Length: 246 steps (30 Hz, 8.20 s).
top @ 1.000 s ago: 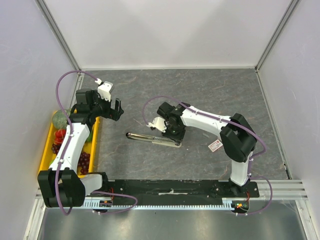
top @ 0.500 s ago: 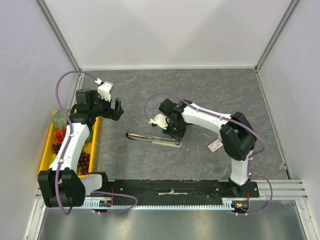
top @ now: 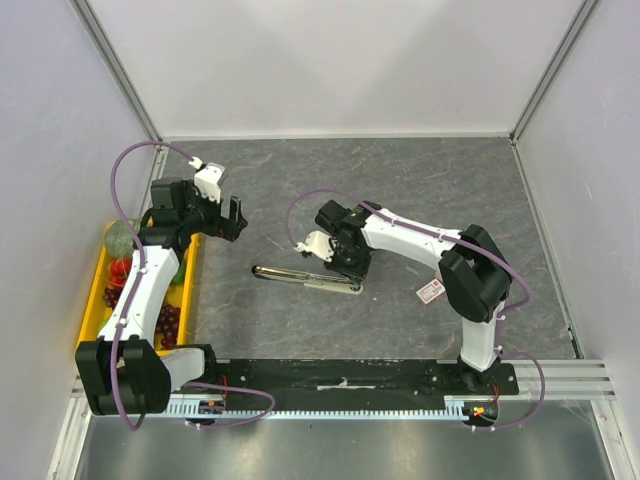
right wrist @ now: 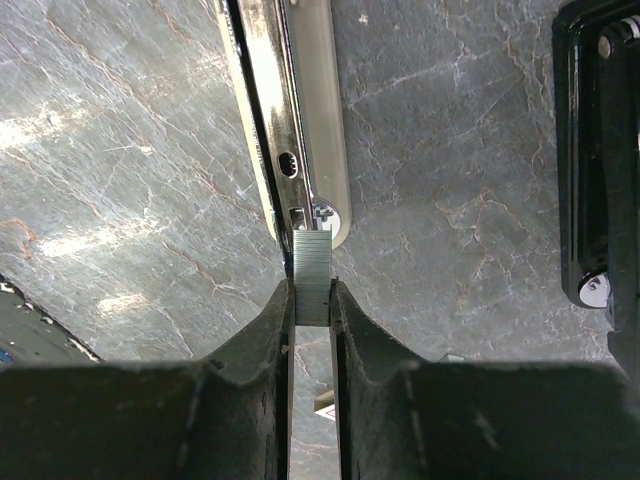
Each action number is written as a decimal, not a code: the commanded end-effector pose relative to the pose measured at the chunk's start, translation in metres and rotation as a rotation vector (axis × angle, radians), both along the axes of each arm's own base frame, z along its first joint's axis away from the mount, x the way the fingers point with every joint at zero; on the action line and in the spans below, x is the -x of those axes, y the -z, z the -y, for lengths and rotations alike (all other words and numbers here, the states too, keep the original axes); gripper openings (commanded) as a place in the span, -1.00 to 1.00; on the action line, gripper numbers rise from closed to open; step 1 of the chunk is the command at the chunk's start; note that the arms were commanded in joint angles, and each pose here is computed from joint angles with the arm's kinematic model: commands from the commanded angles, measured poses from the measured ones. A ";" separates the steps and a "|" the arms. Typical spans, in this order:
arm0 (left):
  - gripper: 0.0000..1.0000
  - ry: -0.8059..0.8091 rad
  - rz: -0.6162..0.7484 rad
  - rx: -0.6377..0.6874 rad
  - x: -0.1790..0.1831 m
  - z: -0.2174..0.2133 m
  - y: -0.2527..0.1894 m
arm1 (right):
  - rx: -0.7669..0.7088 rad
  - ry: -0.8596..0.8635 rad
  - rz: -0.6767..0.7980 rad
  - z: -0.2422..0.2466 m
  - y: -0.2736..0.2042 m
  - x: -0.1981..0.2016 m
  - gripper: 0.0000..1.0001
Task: Load the staples into the stapler
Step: Install the staple into the stapler, then pick up the staple from the center of the board.
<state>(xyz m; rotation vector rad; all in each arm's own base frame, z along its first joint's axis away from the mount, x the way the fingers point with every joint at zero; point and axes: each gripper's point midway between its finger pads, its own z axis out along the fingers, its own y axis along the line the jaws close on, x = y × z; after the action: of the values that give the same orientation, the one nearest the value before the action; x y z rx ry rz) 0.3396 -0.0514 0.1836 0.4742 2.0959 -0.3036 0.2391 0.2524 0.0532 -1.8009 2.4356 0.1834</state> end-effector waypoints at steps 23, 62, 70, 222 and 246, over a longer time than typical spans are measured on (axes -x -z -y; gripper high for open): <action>0.98 0.011 0.023 0.046 -0.003 0.004 -0.007 | -0.024 -0.071 0.115 -0.007 -0.021 -0.005 -0.70; 0.98 0.016 0.018 0.056 -0.003 0.004 -0.006 | 0.012 -0.109 0.097 -0.011 -0.006 -0.008 -0.67; 0.98 0.014 0.013 0.059 -0.003 0.004 -0.004 | 0.015 -0.121 0.085 -0.015 -0.003 -0.009 -0.63; 0.96 0.882 0.648 -0.479 0.022 0.237 -0.058 | -0.712 0.003 -0.415 0.021 -0.116 -0.024 -0.66; 0.78 1.168 0.630 -0.676 0.073 0.286 0.004 | -0.714 -0.060 -0.446 0.000 -0.122 -0.007 -0.61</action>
<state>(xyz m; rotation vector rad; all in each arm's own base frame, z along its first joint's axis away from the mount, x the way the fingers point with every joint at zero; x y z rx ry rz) 0.2715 -0.3309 0.1922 1.8382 1.1137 -0.0859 0.2649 0.2583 0.1498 -1.6111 2.0833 1.3148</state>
